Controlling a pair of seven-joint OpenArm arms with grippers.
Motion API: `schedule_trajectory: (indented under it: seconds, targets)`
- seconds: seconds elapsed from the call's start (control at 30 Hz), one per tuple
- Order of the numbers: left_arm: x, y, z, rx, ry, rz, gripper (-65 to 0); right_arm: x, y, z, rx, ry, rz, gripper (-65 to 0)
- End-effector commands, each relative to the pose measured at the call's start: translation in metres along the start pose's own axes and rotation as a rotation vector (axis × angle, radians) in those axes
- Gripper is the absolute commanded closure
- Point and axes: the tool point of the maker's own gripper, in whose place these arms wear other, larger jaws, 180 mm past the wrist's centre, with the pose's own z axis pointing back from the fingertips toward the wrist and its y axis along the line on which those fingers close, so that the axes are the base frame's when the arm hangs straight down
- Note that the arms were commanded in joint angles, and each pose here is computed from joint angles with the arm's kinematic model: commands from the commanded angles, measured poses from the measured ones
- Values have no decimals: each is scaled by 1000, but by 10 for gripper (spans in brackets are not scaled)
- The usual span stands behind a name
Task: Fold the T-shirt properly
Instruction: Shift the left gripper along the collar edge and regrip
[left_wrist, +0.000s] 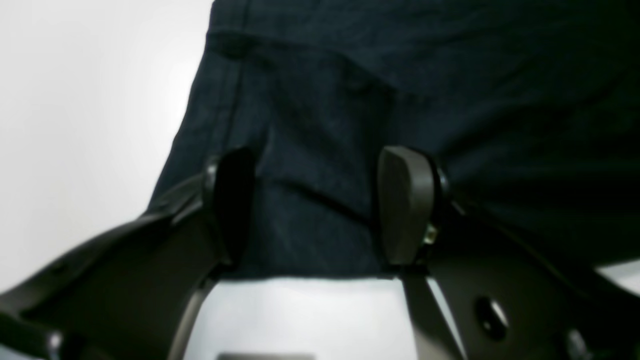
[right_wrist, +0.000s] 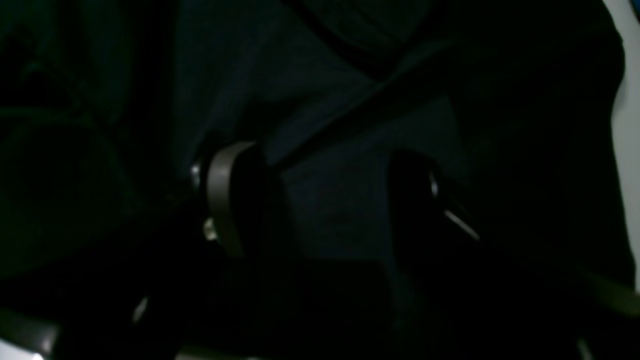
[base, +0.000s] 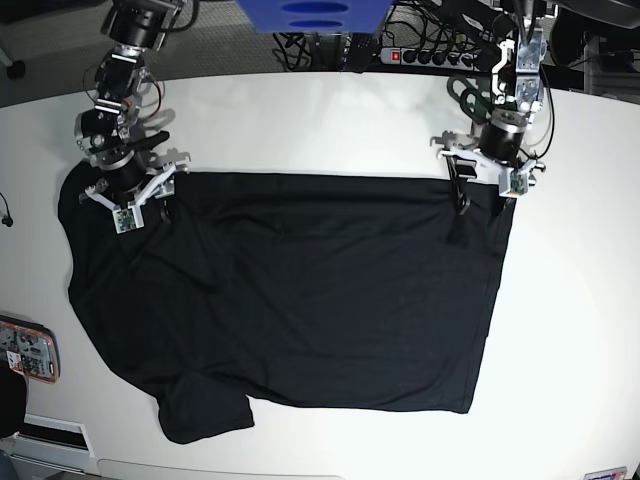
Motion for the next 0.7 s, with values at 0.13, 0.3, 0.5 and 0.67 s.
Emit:
schedule_trajectory:
  seconds: [0.13, 0.3, 0.5, 0.67]
  targets:
    - [-76, 1, 41, 21, 271, 5, -381, -79, 6, 22, 14, 318, 98, -389]
    - [-82, 4, 49, 24, 288, 1, -381, -78, 5, 22, 12, 317, 100, -389]
    - [-18, -4, 29, -24, 192, -73, -381, -77, 7, 21, 17, 317, 102, -389]
    - [61, -6, 22, -2, 163, -145, -381, -77, 8, 21, 18, 316, 101, -389]
